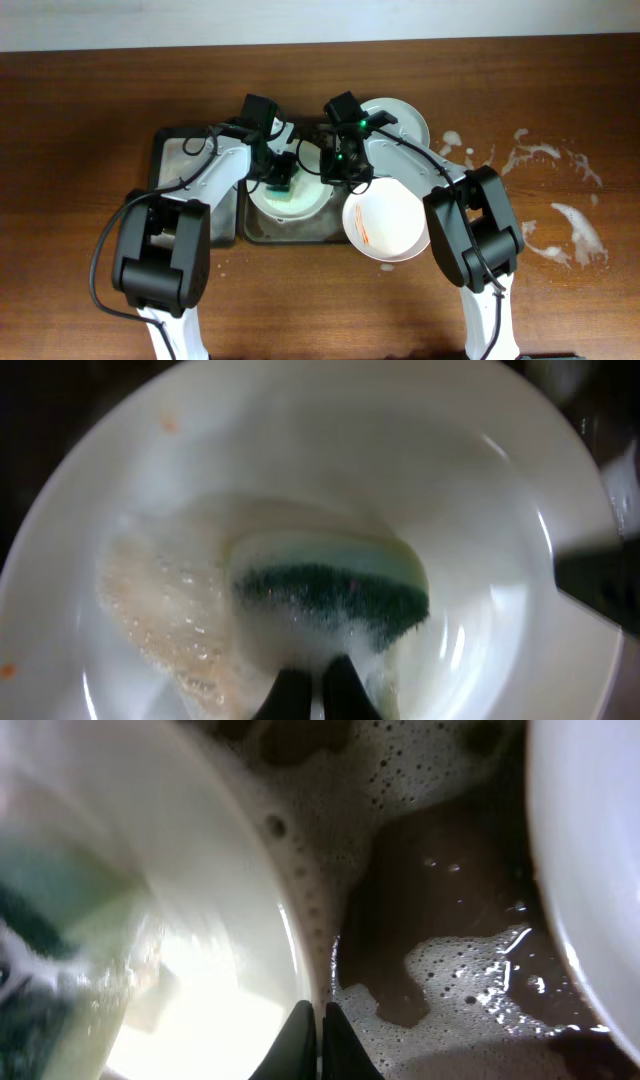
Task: Clean dirty plates on tray and stack at the side
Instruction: 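Scrub the cream plate with the sponge in the left gripper while the right holds it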
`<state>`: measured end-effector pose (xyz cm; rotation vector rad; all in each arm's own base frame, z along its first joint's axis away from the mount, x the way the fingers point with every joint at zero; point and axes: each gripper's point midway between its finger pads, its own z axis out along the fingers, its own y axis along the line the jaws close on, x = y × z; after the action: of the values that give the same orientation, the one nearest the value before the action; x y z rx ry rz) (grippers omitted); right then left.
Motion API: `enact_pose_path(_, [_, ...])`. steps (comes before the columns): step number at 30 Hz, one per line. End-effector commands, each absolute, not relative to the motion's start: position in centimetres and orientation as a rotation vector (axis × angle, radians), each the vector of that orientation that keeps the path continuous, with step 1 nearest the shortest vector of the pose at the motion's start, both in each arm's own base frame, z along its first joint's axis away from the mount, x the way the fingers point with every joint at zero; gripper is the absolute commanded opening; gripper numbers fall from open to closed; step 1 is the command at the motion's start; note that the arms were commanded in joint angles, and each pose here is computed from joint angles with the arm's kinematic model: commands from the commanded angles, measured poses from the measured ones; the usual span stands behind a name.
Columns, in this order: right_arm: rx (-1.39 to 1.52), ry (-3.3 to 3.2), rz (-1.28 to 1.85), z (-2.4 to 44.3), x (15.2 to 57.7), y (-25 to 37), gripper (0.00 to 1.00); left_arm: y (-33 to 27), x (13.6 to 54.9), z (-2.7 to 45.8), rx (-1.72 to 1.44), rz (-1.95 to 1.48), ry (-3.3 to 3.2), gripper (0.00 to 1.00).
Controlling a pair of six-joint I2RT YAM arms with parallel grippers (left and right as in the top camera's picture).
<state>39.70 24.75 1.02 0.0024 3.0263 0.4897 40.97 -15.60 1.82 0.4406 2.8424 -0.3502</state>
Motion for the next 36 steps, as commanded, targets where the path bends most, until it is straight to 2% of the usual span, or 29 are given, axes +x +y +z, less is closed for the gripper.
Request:
enact_pose_path(1, [0.000, 3.057, 0.455, -0.2, 39.1, 24.4, 0.04, -12.0, 41.9, -3.1, 0.280, -0.032, 2.907, 0.01])
enact_pose_path(3, [0.000, 3.057, 0.456, -0.2, 39.1, 24.4, 0.04, -9.9, 41.3, -3.5, 0.169, 0.131, 2.942, 0.00])
enact_pose_path(5, [0.000, 3.057, 0.457, -0.2, 39.1, 24.4, 0.04, -9.0, 38.2, -3.7, 0.186, 0.177, 3.068, 0.00])
enact_pose_path(7, [-0.001, 3.058, 0.466, -0.2, 39.1, 24.5, 0.04, -11.4, 34.1, -3.7, 0.548, -0.103, 3.198, 0.00])
enact_pose_path(8, [-0.003, 3.058, 0.481, -0.2, 39.0, 24.7, 0.04, -12.3, 33.6, -3.6, 0.610, -0.197, 3.197, 0.00])
enact_pose_path(12, [-0.004, 3.059, 0.485, -0.1, 39.0, 24.7, 0.04, -16.0, 37.7, -3.1, 0.618, -0.437, 2.974, 0.00])
enact_pose_path(16, [-0.004, 3.059, 0.490, -0.1, 39.0, 24.8, 0.04, -17.9, 42.7, -2.2, 0.602, -0.464, 2.746, 0.00])
enact_pose_path(20, [-0.004, 3.059, 0.489, -0.1, 39.0, 24.8, 0.04, -16.6, 46.6, -3.7, 0.561, -0.272, 2.641, 0.00])
enact_pose_path(22, [-0.010, 3.058, 0.489, -0.1, 39.0, 24.8, 0.04, -12.9, 48.0, -4.1, 0.451, 0.022, 2.645, 0.00])
enact_pose_path(24, [-0.010, 3.058, 0.489, -0.1, 39.0, 24.8, 0.04, -8.5, 47.3, -4.1, 0.270, 0.330, 2.688, 0.00])
enact_pose_path(29, [-0.010, 3.058, 0.489, -0.1, 39.0, 24.8, 0.04, -4.6, 43.7, -3.0, 0.255, 0.643, 2.826, 0.00])
enact_pose_path(33, [-0.010, 3.059, 0.489, -0.1, 39.0, 24.8, 0.04, -5.4, 42.1, -0.4, 0.270, 0.594, 2.975, 0.00])
enact_pose_path(35, [-0.010, 3.059, 0.489, -0.1, 39.0, 24.8, 0.04, -6.1, 43.4, 1.9, 0.264, 0.558, 2.960, 0.00])
enact_pose_path(36, [-0.007, 3.058, 0.489, -0.1, 39.1, 24.7, 0.04, -7.7, 44.6, 3.6, 0.256, 0.432, 2.951, 0.00])
